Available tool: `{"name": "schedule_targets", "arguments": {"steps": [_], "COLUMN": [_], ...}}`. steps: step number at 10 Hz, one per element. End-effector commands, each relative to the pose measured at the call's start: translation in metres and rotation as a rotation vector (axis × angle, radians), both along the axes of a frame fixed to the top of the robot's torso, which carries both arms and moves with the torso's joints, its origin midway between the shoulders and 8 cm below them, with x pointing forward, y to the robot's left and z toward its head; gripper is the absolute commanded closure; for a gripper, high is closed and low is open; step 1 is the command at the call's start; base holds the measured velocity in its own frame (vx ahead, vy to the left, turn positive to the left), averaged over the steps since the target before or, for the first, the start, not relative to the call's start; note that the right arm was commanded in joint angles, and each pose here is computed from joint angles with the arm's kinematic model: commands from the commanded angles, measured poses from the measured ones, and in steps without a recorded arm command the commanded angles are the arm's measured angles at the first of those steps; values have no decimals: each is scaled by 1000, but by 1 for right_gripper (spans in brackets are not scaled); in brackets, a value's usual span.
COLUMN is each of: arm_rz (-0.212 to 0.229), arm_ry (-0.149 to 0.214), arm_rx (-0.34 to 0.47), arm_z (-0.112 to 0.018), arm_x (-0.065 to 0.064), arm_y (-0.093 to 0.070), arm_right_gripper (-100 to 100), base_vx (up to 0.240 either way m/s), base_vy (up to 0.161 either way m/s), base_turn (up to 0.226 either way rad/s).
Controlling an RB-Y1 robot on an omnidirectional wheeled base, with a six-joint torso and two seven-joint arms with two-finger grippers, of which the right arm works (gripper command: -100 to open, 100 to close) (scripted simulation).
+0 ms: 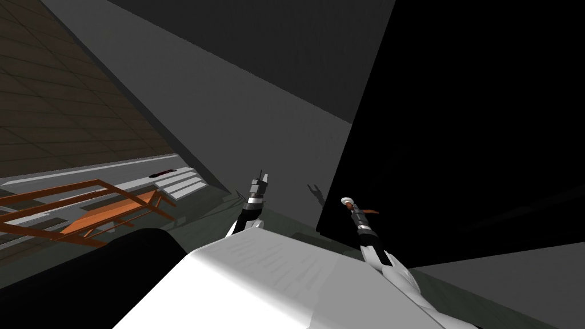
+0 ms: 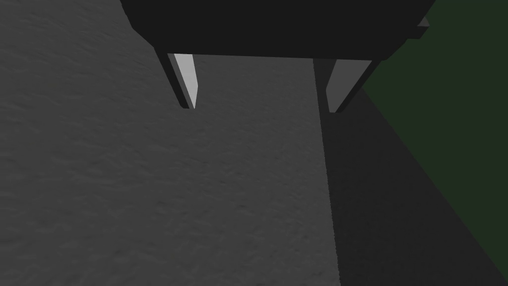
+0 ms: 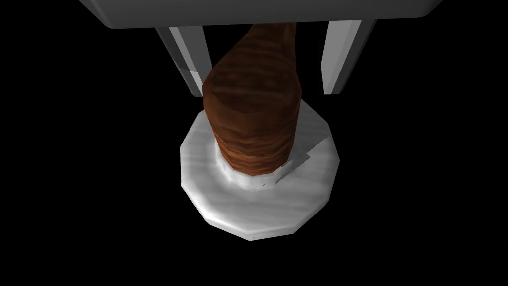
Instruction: Pull the door open
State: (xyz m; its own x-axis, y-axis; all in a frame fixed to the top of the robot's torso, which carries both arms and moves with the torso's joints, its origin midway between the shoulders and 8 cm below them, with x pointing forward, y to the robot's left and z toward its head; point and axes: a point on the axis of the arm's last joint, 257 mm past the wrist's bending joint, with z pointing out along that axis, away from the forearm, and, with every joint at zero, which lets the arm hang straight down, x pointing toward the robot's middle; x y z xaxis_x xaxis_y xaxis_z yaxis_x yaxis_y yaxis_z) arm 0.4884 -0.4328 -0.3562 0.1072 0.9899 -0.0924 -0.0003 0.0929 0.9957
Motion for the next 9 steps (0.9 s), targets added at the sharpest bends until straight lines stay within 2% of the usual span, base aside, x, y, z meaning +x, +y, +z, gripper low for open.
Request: {"name": "schedule_targets", "arguments": {"steps": [1,5,9], "arm_rz": [0,0,50], "arm_ry": [-1,-1,0], "arm_rx": [0,0,-4], "arm_z": [0,0,1], "arm_x": [0,0,-8], "arm_y": [0,0,0], "arm_right_gripper": [100,100,100], "base_vx": [-15,-8,-148], "base_vy": [0,-1,-54], "base_turn": [-2,2,107]}}
